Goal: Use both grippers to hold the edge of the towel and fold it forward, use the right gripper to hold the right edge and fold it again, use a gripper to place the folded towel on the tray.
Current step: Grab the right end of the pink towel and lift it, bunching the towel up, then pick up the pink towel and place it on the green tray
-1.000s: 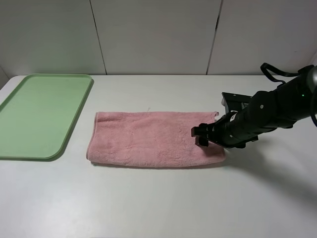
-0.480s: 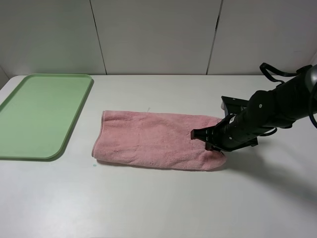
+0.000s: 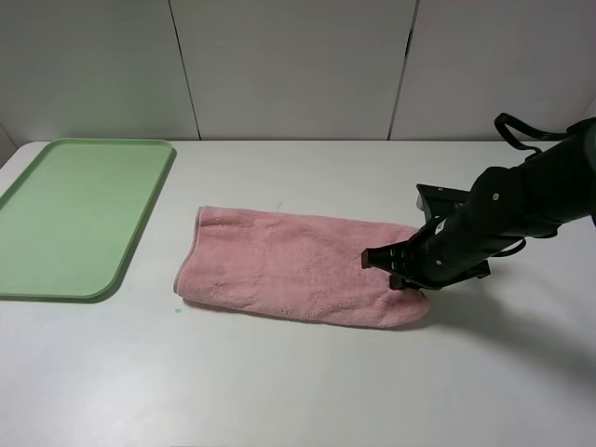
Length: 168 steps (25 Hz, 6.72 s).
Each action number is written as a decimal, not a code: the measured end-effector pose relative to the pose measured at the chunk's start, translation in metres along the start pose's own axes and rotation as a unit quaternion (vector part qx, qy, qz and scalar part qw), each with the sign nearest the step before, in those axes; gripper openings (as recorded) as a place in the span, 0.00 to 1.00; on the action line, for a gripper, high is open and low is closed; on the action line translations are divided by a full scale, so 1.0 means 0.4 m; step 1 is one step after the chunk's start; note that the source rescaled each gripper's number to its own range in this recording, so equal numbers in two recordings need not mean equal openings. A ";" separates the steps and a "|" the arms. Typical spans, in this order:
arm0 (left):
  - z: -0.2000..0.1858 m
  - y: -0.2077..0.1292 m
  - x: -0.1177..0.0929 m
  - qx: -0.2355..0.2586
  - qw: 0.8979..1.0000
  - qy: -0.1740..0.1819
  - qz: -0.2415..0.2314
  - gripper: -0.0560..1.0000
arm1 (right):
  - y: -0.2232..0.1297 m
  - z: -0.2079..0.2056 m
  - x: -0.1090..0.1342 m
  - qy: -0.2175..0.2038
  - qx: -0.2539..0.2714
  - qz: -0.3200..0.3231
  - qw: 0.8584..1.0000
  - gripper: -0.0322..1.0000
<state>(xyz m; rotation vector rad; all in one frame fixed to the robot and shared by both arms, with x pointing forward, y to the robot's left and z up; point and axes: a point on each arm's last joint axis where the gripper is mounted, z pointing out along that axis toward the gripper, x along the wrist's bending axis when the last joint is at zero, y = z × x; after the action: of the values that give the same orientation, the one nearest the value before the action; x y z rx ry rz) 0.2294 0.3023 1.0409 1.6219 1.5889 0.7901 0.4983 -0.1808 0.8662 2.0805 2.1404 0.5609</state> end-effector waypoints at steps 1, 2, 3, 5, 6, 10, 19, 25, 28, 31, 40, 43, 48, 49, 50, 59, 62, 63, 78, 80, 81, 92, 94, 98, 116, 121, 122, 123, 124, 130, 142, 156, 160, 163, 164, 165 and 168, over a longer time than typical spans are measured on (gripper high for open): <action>0.000 0.000 0.000 0.000 1.000 0.000 0.000 1.00 | -0.002 -0.009 -0.002 0.001 0.007 -0.002 1.000 0.08; 0.000 0.000 0.000 0.000 1.000 0.000 0.000 1.00 | -0.003 -0.018 -0.005 0.001 0.012 -0.002 1.000 0.08; 0.000 0.000 0.000 0.000 1.000 0.000 0.000 1.00 | 0.000 -0.031 -0.010 0.002 0.014 -0.001 1.000 0.08; 0.000 0.000 0.000 0.000 1.000 0.000 0.000 1.00 | 0.007 -0.055 -0.019 0.002 0.011 -0.005 1.000 0.08; 0.000 0.000 0.000 0.000 1.000 0.000 0.000 1.00 | 0.011 -0.070 -0.025 0.002 0.008 -0.005 1.000 0.08; 0.000 0.000 0.000 0.000 1.000 0.000 0.000 1.00 | 0.025 -0.121 -0.053 -0.003 0.000 -0.005 1.000 0.08; 0.000 0.000 0.000 0.000 1.000 0.000 0.000 1.00 | 0.038 -0.218 -0.144 -0.042 -0.010 -0.007 0.999 0.08; 0.000 0.000 0.000 0.000 1.000 0.000 0.000 1.00 | 0.035 -0.250 -0.168 -0.057 -0.010 -0.009 0.998 0.08; 0.000 0.000 0.000 0.000 1.000 0.000 0.000 1.00 | 0.037 -0.264 -0.163 -0.056 -0.010 -0.012 0.998 0.08; 0.000 0.000 0.000 0.000 1.000 0.000 0.000 1.00 | 0.048 -0.283 -0.142 -0.049 -0.012 -0.017 0.999 0.08; 0.000 0.000 0.000 0.000 1.000 0.000 0.000 1.00 | 0.054 -0.301 -0.030 -0.005 -0.019 -0.039 0.999 0.08; 0.000 0.000 0.000 0.000 1.000 0.000 0.000 1.00 | 0.043 -0.299 0.007 0.013 -0.016 -0.047 0.999 0.08; 0.000 0.000 0.000 0.000 1.000 0.000 0.000 1.00 | 0.023 -0.297 0.059 0.036 -0.010 -0.052 0.998 0.08; 0.000 0.000 0.000 0.000 1.000 0.000 0.000 1.00 | 0.019 -0.297 0.070 0.040 -0.011 -0.054 0.998 0.08; 0.000 0.000 0.000 0.000 1.000 0.000 0.000 1.00 | 0.016 -0.297 0.079 0.045 -0.013 -0.054 0.997 0.08; 0.000 0.000 0.000 0.000 1.000 0.000 0.000 1.00 | -0.006 -0.301 0.152 0.095 -0.027 -0.054 0.994 0.08; 0.000 0.000 0.000 0.000 1.000 0.000 0.000 1.00 | -0.004 -0.303 0.160 0.106 -0.036 -0.044 0.993 0.08; 0.000 0.000 0.000 0.000 1.000 0.000 0.000 1.00 | -0.003 -0.303 0.161 0.108 -0.039 -0.042 0.992 0.08; 0.000 0.000 0.000 0.000 1.000 0.000 0.000 1.00 | -0.007 -0.213 0.225 0.121 -0.037 -0.037 0.991 0.08; 0.000 0.000 0.000 0.000 1.000 0.000 0.000 1.00 | 0.002 -0.201 0.246 0.125 -0.038 -0.042 0.991 0.08; 0.000 0.000 0.000 0.000 1.000 0.000 0.000 1.00 | 0.005 -0.196 0.257 0.127 -0.036 -0.046 0.990 0.08; 0.000 0.000 0.000 0.000 1.000 0.000 0.000 1.00 | 0.008 -0.100 0.293 0.109 -0.005 -0.057 0.992 0.08; 0.000 0.000 0.000 0.000 1.000 0.000 0.000 1.00 | 0.008 -0.088 0.293 0.106 -0.006 -0.060 0.993 0.08; 0.000 0.000 0.000 0.000 1.000 0.000 0.000 1.00 | 0.009 -0.085 0.293 0.105 -0.010 -0.064 0.992 0.08; 0.000 0.000 0.000 0.000 1.000 0.000 0.000 1.00 | 0.014 -0.094 0.309 0.119 -0.032 -0.061 0.990 1.00; 0.000 0.000 0.000 0.000 1.000 0.000 0.000 1.00 | 0.009 -0.141 0.350 0.152 -0.069 -0.077 0.983 1.00; 0.000 0.000 0.000 0.000 1.000 0.000 0.000 1.00 | 0.009 -0.146 0.353 0.154 -0.071 -0.077 0.982 1.00; 0.000 0.000 0.000 0.000 1.000 0.000 0.000 1.00 | 0.007 -0.152 0.356 0.157 -0.073 -0.078 0.982 1.00; 0.000 0.000 0.000 0.000 1.000 0.000 0.000 1.00 | 0.008 -0.156 0.361 0.160 -0.074 -0.080 0.981 1.00; 0.000 0.000 0.000 0.000 1.000 0.000 0.000 1.00 | 0.015 -0.203 0.370 0.174 -0.082 -0.086 0.978 1.00; 0.000 0.000 0.000 0.000 1.000 0.000 0.000 1.00 | 0.009 -0.365 0.342 0.177 -0.114 -0.169 0.963 1.00; 0.000 0.000 0.000 0.000 1.000 0.000 0.000 1.00 | -0.008 -0.511 0.141 -0.021 -0.051 -0.235 0.971 1.00; 0.000 0.000 0.000 0.000 1.000 0.000 0.000 1.00 | -0.015 -0.568 0.078 -0.075 -0.058 -0.218 0.971 1.00; 0.000 0.000 0.000 0.000 1.000 0.000 0.000 1.00 | -0.025 -0.614 0.035 -0.103 -0.074 -0.199 0.972 1.00; 0.000 0.000 0.000 0.000 1.000 0.000 0.000 1.00 | -0.029 -0.632 0.022 -0.108 -0.085 -0.192 0.972 1.00; 0.000 0.000 0.000 0.000 1.000 0.000 0.000 1.00 | -0.036 -0.650 0.010 -0.111 -0.097 -0.187 0.971 1.00; 0.000 0.000 0.000 0.000 1.000 0.000 0.000 1.00 | -0.061 -0.690 -0.024 -0.122 -0.123 -0.168 0.971 1.00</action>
<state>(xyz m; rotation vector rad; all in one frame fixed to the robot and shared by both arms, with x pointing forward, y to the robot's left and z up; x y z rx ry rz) 0.2294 0.3023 1.0409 1.6219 1.5889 0.7901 0.3860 -0.2421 1.1122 1.5290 2.0912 0.4720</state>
